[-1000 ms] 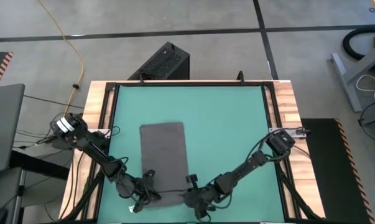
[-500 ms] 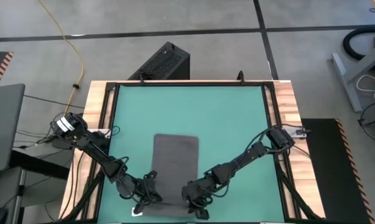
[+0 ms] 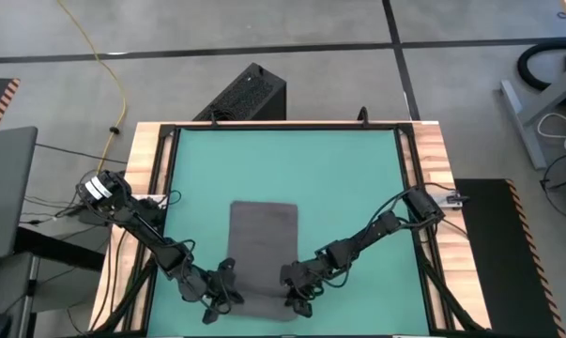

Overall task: Roll towel
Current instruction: Roll the gray towel

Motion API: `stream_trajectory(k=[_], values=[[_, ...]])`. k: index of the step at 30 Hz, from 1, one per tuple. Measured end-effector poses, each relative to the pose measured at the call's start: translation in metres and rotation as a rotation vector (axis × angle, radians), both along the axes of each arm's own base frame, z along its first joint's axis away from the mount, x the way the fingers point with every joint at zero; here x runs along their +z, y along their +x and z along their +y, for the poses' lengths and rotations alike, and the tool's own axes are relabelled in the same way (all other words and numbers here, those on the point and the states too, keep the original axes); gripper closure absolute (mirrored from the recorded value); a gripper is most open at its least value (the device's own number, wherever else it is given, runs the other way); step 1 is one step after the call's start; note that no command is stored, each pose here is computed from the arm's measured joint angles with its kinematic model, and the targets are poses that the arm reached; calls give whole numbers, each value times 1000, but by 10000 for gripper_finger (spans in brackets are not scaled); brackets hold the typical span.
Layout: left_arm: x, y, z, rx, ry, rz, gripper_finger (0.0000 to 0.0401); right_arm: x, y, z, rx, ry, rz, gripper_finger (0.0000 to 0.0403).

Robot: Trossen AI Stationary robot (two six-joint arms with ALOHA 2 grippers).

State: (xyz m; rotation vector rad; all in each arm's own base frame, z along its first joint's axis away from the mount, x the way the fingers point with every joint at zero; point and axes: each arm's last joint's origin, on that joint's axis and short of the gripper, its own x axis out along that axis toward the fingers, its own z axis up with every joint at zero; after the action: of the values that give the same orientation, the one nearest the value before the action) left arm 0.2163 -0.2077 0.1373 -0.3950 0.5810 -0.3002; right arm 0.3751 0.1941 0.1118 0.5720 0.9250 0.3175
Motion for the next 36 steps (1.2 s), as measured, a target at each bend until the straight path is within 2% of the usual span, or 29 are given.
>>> stream_trajectory(k=[5, 11, 14, 18, 23, 26, 30, 36], values=[[-8, 0, 0, 13, 16, 36, 401, -1, -1, 2, 3, -5, 5, 349], [-33, 6, 0, 7, 15, 99, 401, -2, -2, 2, 5, -8, 12, 335], [-39, 7, 1, 10, 17, 122, 401, -2, 0, -2, -26, 17, 38, 311], [-38, 7, 1, 8, 18, 121, 401, 1, 2, -10, 18, 76, 66, 266], [-39, 6, 2, 13, 10, 146, 401, 21, -5, -15, 23, 52, 85, 216], [-40, 7, 3, 46, -4, 157, 401, 39, -16, -19, 13, -11, 106, 202], [-40, 10, 7, 90, -38, 173, 401, 67, -35, -13, 13, -157, 61, 199], [-41, 16, 15, 146, -86, 215, 401, 83, -58, 30, 114, -503, -268, 200]])
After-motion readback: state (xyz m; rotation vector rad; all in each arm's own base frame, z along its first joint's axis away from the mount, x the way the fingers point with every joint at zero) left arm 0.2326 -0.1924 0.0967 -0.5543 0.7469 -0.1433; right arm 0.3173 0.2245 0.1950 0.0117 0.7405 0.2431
